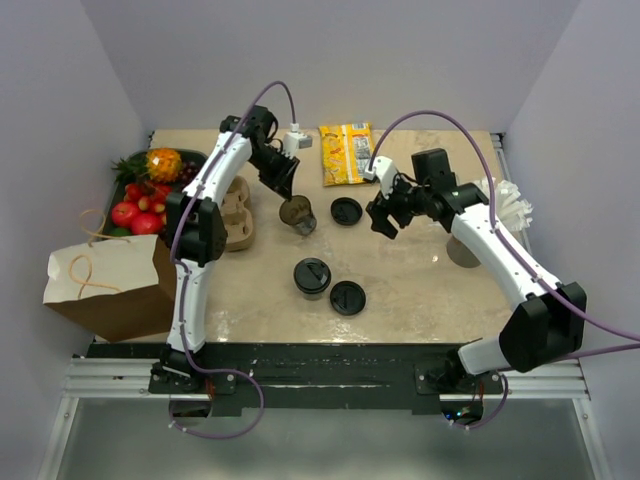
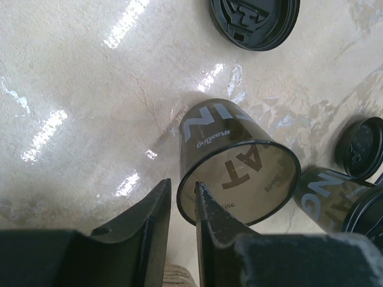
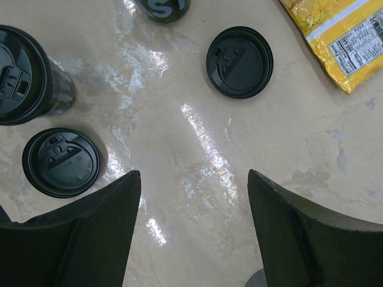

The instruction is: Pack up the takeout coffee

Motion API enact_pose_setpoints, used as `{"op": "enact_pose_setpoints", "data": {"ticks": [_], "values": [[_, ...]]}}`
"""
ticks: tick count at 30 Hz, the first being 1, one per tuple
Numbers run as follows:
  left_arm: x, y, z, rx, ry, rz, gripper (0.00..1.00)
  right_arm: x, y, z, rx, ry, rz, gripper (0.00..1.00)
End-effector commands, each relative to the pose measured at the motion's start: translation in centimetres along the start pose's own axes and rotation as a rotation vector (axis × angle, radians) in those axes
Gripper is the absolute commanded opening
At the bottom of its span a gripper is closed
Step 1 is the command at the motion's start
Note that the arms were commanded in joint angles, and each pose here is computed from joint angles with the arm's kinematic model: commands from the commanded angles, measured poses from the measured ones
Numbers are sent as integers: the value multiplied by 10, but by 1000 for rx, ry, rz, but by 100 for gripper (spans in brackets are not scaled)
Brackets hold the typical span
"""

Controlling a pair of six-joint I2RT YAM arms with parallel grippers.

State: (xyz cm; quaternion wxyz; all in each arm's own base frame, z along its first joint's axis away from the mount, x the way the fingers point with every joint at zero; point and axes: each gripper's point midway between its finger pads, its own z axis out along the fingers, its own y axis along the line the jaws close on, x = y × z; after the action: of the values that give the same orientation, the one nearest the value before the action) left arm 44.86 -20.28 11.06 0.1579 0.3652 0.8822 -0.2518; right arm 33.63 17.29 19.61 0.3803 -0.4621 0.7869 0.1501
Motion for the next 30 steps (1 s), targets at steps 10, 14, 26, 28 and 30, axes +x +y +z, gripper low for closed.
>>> {"op": "enact_pose_setpoints", "data": {"ticks": [10,14,26,28,30], "values": [[-44,-30,-20,84,-156,60,36,-14,5,-4,-3,-29,-47,75],[-62,-42,-41,105,-232,107,51,2,39,-5,-140,-41,-235,80],[-68,-41,-162,-62,-427,155,57,85,150,18,-481,20,-799,79],[-64,-42,-191,-90,-496,154,57,91,168,26,-511,24,-839,77],[-62,-43,-212,-112,-546,161,57,93,172,34,-489,43,-868,72]]}}
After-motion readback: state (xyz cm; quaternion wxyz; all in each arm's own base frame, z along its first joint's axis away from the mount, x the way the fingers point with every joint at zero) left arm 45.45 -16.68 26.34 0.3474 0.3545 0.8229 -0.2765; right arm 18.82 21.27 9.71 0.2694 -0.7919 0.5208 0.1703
